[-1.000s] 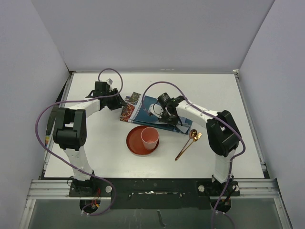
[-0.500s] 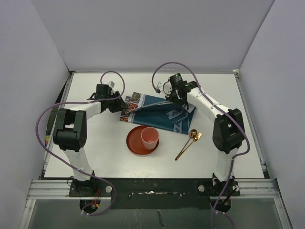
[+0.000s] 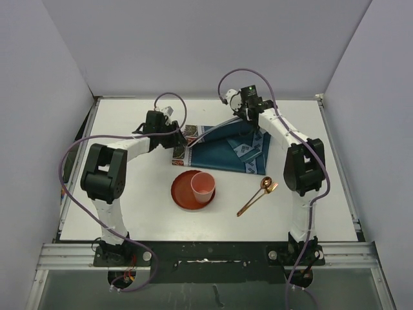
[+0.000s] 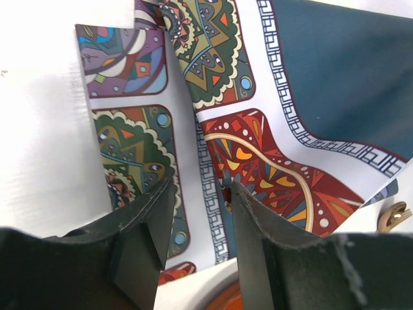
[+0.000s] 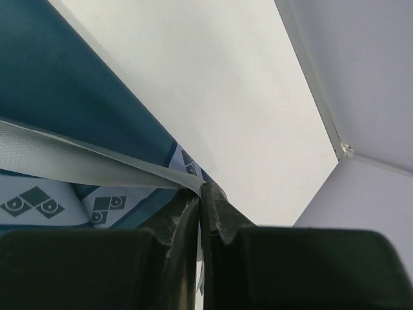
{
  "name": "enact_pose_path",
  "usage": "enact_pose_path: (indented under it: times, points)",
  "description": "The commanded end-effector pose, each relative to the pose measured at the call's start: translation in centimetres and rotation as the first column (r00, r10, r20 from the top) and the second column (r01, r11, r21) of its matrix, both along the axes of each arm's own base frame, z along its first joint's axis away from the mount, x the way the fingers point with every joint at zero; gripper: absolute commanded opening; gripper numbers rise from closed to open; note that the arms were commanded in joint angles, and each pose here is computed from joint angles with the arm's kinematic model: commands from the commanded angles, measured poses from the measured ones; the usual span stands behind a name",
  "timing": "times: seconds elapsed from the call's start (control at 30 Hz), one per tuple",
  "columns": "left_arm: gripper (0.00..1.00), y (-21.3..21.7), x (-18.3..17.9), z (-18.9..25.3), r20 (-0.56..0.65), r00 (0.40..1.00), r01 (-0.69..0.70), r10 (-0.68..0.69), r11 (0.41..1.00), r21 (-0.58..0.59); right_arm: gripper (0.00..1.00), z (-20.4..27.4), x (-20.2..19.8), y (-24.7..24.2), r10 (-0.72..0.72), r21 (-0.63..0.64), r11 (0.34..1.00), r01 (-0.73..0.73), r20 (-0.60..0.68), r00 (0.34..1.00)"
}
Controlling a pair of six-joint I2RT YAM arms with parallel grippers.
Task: Set the dinner table for one person
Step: Flatten out the napkin at the center of the board.
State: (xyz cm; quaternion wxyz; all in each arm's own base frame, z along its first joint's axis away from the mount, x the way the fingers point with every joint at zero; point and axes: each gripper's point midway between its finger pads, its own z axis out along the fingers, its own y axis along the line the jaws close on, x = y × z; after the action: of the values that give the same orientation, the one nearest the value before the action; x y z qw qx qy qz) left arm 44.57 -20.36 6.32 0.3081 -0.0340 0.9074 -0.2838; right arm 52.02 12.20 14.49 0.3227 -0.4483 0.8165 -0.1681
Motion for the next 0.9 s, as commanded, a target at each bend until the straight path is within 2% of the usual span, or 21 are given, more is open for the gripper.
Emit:
enact_pose_path:
  times: [0.0, 0.17, 0.33, 0.6, 0.63, 0.7, 0.73, 0.8, 0.83, 0.87]
  points:
    - [0.39, -0.4, 2.3, -0.4, 0.029, 0.999, -0.016, 0.017, 0.999, -0.035, 0.0, 3.3, 4.5, -0.8, -0.071, -0.001, 0.997, 0.072, 0.196, 0.978]
    - [0.39, 0.2, 2.1, -0.5, 0.04, 0.999, -0.008, 0.008, 1.0, -0.004, 0.0, 1.9, 6.6, -2.6, -0.14, 0.007, 0.99, 0.142, 0.201, 0.969]
    - [0.39, 0.6, 2.1, -0.6, 0.038, 0.999, -0.007, 0.007, 1.0, 0.011, 0.0, -0.9, 7.1, -2.9, -0.156, -0.012, 0.987, 0.16, 0.166, 0.974]
    - [0.39, 1.4, 2.5, 0.0, 0.057, 0.998, -0.028, 0.027, 1.0, 0.011, 0.0, -2.7, 8.4, -5.6, -0.278, -0.026, 0.957, 0.289, 0.206, 0.938]
    - [0.39, 1.5, 2.6, 0.2, 0.063, 0.998, -0.029, 0.028, 1.0, 0.01, 0.04, -2.6, 8.4, -5.8, -0.286, -0.022, 0.955, 0.297, 0.211, 0.935]
    - [0.39, 1.5, 2.7, 0.6, 0.073, 0.997, -0.026, 0.026, 1.0, 0.009, 0.19, -2.4, 8.5, -6.2, -0.293, -0.019, 0.952, 0.304, 0.219, 0.931]
    - [0.39, 1.5, 2.8, 0.8, 0.077, 0.997, -0.024, 0.024, 1.0, 0.01, 0.3, -2.1, 8.5, -6.5, -0.298, -0.021, 0.95, 0.311, 0.229, 0.927]
    - [0.39, 1.5, 2.8, 0.9, 0.079, 0.997, -0.021, 0.02, 1.0, 0.009, 0.58, -1.5, 8.6, -6.9, -0.309, -0.026, 0.945, 0.327, 0.261, 0.915]
    - [0.39, 1.5, 2.9, 0.9, 0.078, 0.997, -0.02, 0.019, 1.0, 0.008, 0.64, -1.3, 8.6, -7.1, -0.313, -0.03, 0.942, 0.334, 0.277, 0.908]
    - [0.39, 1.4, 2.9, 0.8, 0.076, 0.997, -0.018, 0.017, 1.0, 0.007, 0.65, -1.0, 8.6, -7.4, -0.32, -0.037, 0.938, 0.345, 0.292, 0.901]
